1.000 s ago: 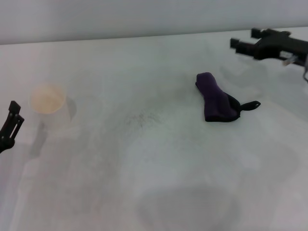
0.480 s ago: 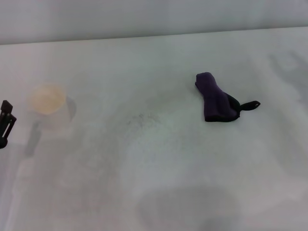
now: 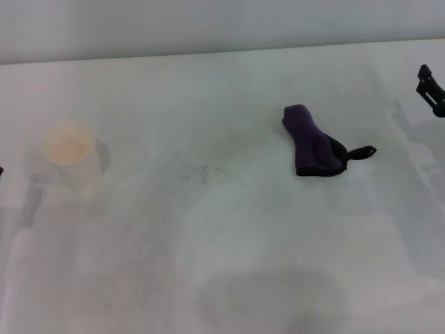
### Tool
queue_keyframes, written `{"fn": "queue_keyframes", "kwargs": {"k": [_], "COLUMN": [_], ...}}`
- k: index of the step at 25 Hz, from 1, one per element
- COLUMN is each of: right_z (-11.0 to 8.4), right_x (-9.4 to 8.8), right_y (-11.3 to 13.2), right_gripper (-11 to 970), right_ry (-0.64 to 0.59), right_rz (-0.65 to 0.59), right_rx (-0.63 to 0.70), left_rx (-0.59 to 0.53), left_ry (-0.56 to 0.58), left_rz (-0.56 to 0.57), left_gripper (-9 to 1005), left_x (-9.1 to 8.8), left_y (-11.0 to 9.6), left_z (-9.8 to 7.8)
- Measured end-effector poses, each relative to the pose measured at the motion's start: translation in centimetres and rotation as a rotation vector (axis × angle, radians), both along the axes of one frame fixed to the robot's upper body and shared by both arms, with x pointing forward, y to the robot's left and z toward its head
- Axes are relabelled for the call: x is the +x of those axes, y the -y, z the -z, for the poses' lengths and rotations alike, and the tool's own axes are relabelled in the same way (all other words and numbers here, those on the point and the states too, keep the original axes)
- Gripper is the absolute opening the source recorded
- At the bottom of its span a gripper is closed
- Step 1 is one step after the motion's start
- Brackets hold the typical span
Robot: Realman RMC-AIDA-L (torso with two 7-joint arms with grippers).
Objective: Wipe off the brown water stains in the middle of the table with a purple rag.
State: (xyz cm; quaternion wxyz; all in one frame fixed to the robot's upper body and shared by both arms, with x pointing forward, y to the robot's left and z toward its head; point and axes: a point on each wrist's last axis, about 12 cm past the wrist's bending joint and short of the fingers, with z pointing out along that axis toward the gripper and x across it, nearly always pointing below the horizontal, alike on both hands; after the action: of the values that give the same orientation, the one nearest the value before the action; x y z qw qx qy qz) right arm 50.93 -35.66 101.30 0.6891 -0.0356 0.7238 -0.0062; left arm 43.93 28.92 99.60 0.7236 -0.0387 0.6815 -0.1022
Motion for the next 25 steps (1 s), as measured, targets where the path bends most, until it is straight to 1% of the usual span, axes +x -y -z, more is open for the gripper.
{"fn": "queue_keyframes", "kwargs": {"k": [3,6,11,16,25], "right_z": [0.1,0.1,0.3,0.5,1.1], "right_x": [0.1,0.2,0.2,0.0,-0.7], "right_y": [-0.2,-0.4,-0.5,-0.6,-0.7], "right_gripper": [871,871,871,871,871], "right_ry": [-0.006,-0.010,-0.022,-0.032,-0.055], "right_rz": [-0.001,-0.006,0.001,0.006,0.013], "right_rx": [0.016,0.033,0.052,0.070,0.091], "left_rx": [-0.038,-0.060,-0.050,-0.054,-0.051], "left_ry": [0.005,0.002,-0.002,-0.011,-0.008], "left_rz": [-0.062,-0.087,-0.080,-0.065,-0.041], "left_gripper": [887,887,888,888,887], "left_x": [0.2,0.3,0.3,0.1,0.9], "left_y": [-0.2,-0.2,-0.3,0.1,0.4], "left_z": [-0.1,-0.1,0.0,0.1,-0.1]}}
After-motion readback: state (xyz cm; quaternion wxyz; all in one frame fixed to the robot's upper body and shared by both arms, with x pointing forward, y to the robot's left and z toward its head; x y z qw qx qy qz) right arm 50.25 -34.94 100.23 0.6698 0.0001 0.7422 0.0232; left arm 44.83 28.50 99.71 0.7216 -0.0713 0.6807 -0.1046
